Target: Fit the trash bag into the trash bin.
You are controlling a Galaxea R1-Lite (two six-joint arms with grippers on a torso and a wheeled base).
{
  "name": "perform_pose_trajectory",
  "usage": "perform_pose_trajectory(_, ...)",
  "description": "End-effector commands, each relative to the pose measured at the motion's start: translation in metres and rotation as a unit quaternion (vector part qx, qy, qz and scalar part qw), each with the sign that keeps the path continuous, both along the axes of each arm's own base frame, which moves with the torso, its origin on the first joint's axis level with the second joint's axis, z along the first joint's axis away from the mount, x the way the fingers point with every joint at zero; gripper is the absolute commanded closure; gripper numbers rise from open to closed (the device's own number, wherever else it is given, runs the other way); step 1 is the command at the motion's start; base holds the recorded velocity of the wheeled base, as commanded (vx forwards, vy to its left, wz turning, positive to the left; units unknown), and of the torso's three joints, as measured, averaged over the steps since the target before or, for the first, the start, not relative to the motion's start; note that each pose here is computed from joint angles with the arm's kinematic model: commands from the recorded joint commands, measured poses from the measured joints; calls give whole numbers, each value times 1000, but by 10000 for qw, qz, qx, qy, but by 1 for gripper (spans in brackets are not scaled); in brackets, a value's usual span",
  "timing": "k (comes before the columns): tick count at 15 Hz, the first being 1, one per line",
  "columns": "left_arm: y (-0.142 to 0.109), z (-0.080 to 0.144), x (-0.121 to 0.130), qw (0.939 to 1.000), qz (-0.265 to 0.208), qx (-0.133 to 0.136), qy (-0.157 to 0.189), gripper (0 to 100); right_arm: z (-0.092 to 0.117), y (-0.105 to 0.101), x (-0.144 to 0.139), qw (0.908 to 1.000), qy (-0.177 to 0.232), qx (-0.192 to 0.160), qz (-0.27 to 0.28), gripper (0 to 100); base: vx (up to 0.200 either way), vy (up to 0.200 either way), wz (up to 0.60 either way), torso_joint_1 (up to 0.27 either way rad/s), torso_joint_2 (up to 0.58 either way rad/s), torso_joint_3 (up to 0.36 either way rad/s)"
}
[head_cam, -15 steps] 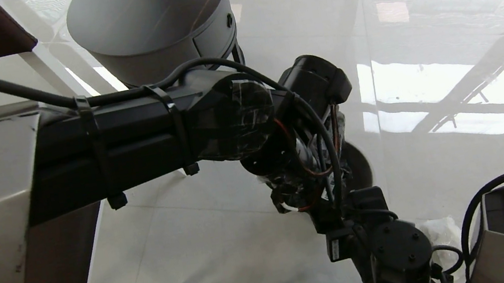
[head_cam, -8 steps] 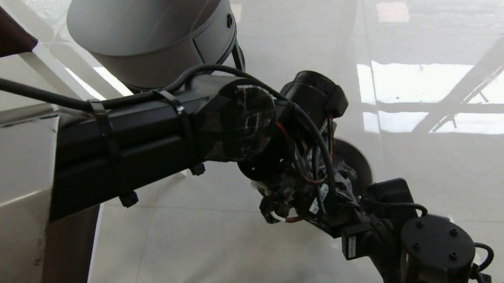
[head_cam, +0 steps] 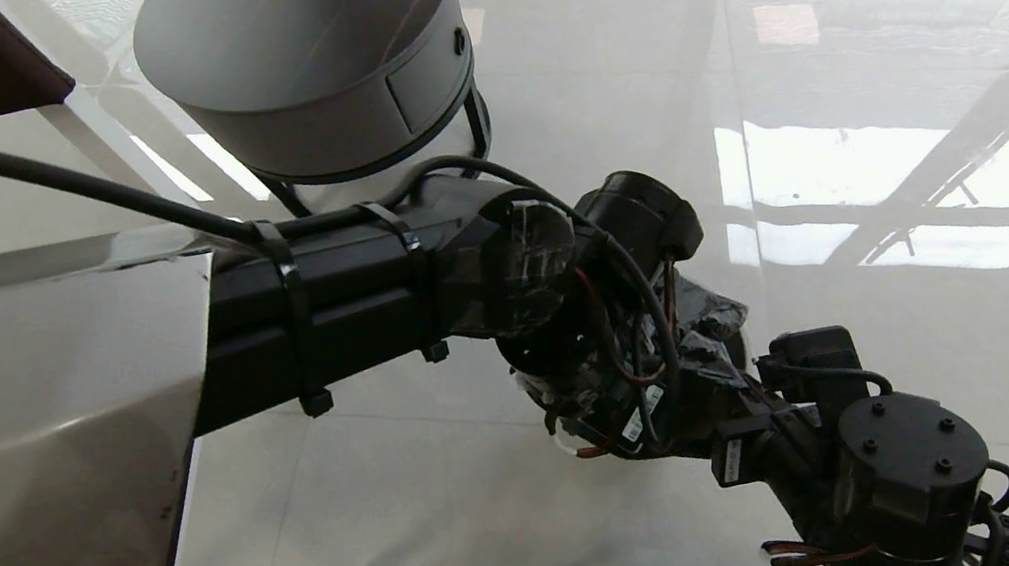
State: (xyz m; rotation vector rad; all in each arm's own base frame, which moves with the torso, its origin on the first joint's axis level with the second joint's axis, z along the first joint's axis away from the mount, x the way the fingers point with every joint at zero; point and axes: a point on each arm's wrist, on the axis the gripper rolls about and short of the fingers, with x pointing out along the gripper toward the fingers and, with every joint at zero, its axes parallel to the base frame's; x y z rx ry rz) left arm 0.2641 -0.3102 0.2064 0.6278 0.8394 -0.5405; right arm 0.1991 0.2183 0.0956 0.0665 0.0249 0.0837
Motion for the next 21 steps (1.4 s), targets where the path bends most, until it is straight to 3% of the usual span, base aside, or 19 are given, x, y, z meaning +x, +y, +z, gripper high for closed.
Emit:
perform_pose_trajectory(1, 13, 0, 15, 9998, 218, 5, 8, 0, 6, -8, 6, 9999, -56, 71, -71, 100, 0, 0, 0, 0, 0, 0)
perform_pose_trajectory(3, 14, -12, 22, 9996, 101, 100, 260, 0, 6, -10, 9, 9999, -60, 78, -32, 100, 0, 0, 0, 0, 0, 0)
perform_pose_trajectory(4, 9, -31, 26, 9979, -72, 223, 597, 0, 7, -10, 11, 9999, -80, 101, -9, 100, 0, 0, 0, 0, 0, 0)
perform_pose_trajectory(5, 5, -39, 28, 9972, -127, 232, 706, 0, 8, -10, 12, 9999, -90, 113, -17, 100, 0, 0, 0, 0, 0, 0)
perform_pose_trajectory(7, 4, -41, 28, 9958, -227, 48, 891, 0, 8, -10, 13, 9999, -95, 118, -32, 100, 0, 0, 0, 0, 0, 0)
perform_pose_trajectory(11, 1, -43, 49, 9978, -163, -418, 488, 0, 10, -10, 14, 9998, -132, 158, -48, 100, 0, 0, 0, 0, 0, 0)
perform_pose_trajectory(14, 17, -14, 47, 9975, -82, -658, 263, 0, 9, -10, 14, 9998, -127, 152, -48, 100, 0, 0, 0, 0, 0, 0)
perform_pose_trajectory(17, 30, 0, 50, 9967, 62, -798, 124, 0, 9, -10, 13, 9998, -126, 152, -32, 100, 0, 0, 0, 0, 0, 0)
perform_pose_trajectory(19, 26, -4, 53, 9966, 101, -817, 100, 0, 10, -10, 13, 9998, -132, 158, -40, 100, 0, 0, 0, 0, 0, 0)
perform_pose_trajectory(20, 20, -17, 61, 9963, 168, -840, 83, 0, 11, -10, 13, 9997, -147, 175, -32, 100, 0, 0, 0, 0, 0, 0)
perform_pose_trajectory(21, 15, -22, 66, 9956, 164, -920, -69, 0, 11, -10, 13, 9997, -152, 181, -32, 100, 0, 0, 0, 0, 0, 0)
